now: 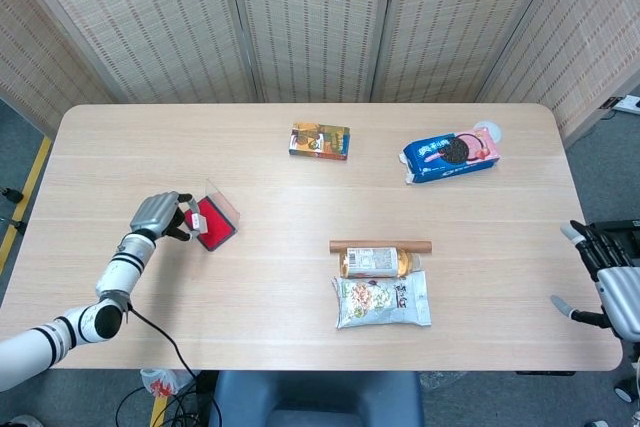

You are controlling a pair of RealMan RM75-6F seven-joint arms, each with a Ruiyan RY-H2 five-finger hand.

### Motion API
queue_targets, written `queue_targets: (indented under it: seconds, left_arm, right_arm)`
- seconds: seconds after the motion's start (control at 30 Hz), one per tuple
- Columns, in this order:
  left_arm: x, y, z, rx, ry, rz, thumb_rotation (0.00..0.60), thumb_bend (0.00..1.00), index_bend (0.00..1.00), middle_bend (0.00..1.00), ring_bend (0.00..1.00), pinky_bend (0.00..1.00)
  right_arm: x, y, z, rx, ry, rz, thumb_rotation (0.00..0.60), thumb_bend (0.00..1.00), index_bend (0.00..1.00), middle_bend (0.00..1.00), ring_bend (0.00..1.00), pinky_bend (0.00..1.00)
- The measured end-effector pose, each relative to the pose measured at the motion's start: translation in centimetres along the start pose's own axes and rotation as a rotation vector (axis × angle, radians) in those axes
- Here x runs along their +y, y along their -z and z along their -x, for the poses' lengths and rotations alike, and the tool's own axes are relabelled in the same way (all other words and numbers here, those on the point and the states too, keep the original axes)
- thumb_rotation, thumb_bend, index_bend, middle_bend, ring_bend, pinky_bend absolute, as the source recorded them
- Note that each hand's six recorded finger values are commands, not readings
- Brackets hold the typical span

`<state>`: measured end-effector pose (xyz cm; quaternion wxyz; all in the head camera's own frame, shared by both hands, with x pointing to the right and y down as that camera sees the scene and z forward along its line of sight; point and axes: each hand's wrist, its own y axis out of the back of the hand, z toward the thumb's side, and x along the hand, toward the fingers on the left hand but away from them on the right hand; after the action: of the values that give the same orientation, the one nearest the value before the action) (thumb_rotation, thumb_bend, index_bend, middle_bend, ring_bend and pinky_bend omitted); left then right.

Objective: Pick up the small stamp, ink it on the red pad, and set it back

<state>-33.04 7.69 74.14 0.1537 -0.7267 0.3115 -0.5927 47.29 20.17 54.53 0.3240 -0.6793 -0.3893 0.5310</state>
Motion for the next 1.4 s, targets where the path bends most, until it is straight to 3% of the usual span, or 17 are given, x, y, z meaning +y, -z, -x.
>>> queue_targets:
  seconds: [0.63, 1.4]
  left_arm:
    - [-1.3, -0.5, -2.3, 0.006, 0.036, -0.035, 0.6, 0.45, 0.8, 1.0, 0.82, 0.86]
    - [-2.4, 0.3, -2.8, 0.025, 0.054, -0.075, 0.6, 0.45, 0.8, 1.0, 0.82, 0.86]
  right_arm:
    - [0.4, 0.5, 0.0, -0.016, 0.012, 0.009, 0.6, 0.2, 0.0, 0.0, 0.0, 0.0]
    - [0.7, 0.6, -0.1, -0.014, 0.029, 0.012, 0.6, 0.2, 0.0, 0.0, 0.0, 0.0]
